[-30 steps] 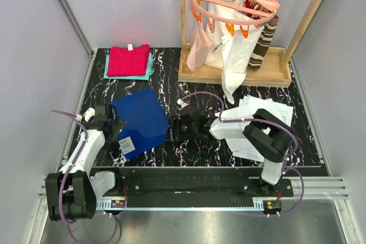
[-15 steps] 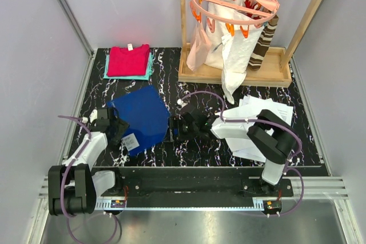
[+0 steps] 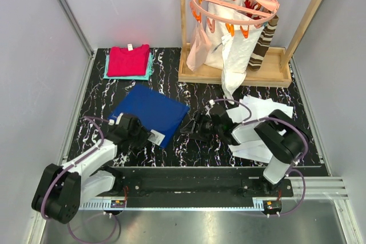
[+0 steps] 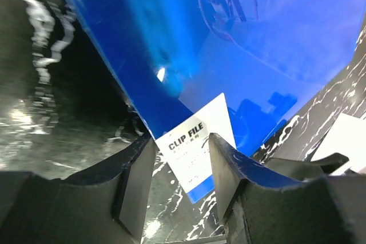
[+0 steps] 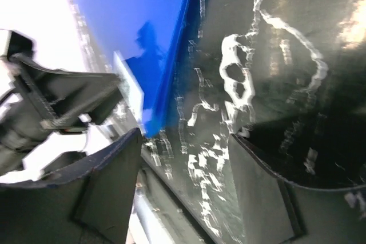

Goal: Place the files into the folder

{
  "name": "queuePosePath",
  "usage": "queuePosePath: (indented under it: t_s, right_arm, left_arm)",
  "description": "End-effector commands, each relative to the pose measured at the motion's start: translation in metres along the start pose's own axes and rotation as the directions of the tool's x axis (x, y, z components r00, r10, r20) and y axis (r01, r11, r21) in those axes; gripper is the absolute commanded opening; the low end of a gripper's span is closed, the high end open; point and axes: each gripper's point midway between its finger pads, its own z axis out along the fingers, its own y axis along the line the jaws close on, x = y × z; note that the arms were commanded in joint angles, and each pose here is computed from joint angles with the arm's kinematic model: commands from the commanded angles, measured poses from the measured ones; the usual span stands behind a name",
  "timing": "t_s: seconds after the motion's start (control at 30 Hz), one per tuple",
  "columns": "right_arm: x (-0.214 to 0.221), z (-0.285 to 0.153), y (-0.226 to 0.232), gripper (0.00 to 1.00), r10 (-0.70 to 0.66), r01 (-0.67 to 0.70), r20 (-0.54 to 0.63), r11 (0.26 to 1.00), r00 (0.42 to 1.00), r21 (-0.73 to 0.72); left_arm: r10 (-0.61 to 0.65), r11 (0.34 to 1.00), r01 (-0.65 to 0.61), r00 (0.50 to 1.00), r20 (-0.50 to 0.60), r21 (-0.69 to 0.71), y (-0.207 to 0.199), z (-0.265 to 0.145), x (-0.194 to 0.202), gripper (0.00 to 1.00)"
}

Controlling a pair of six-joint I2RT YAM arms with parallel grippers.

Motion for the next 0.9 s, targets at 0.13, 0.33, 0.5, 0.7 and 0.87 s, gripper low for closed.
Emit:
queuePosePath:
  t_s: [0.13, 0.33, 0.5, 0.7, 0.87]
  right_arm:
    - [0.005, 0.018, 0.042, 0.44, 0.086, -0.108, -0.086, 0.951, 0.993, -0.29]
    - [0.007, 0.027, 0.043, 0.51, 0.104, -0.14, -0.12, 0.928, 0.987, -0.345]
    - [0.002, 0.034, 0.046, 0.49, 0.103, -0.138, -0.116, 0.92, 0.988, -0.366]
    - [-0.003, 0.044, 0.047, 0.41, 0.095, -0.13, -0.113, 0.925, 0.989, -0.356]
    - [-0.003, 0.05, 0.042, 0.41, 0.103, -0.139, -0.119, 0.928, 0.987, -0.345]
  left_arm:
    - [0.006, 1.0, -0.006, 0.998, -0.06, 0.005, -0.007, 0.006, 0.023, 0.48]
    - [0.016, 1.0, -0.015, 0.999, -0.049, 0.011, -0.006, 0.004, 0.022, 0.48]
    - [0.013, 1.0, -0.013, 0.999, -0.051, -0.002, -0.002, 0.007, 0.023, 0.49]
    - [0.016, 1.0, -0.016, 0.998, -0.055, -0.005, -0.002, 0.009, 0.024, 0.49]
    - [0.02, 1.0, -0.02, 0.998, -0.056, -0.003, -0.002, 0.009, 0.024, 0.49]
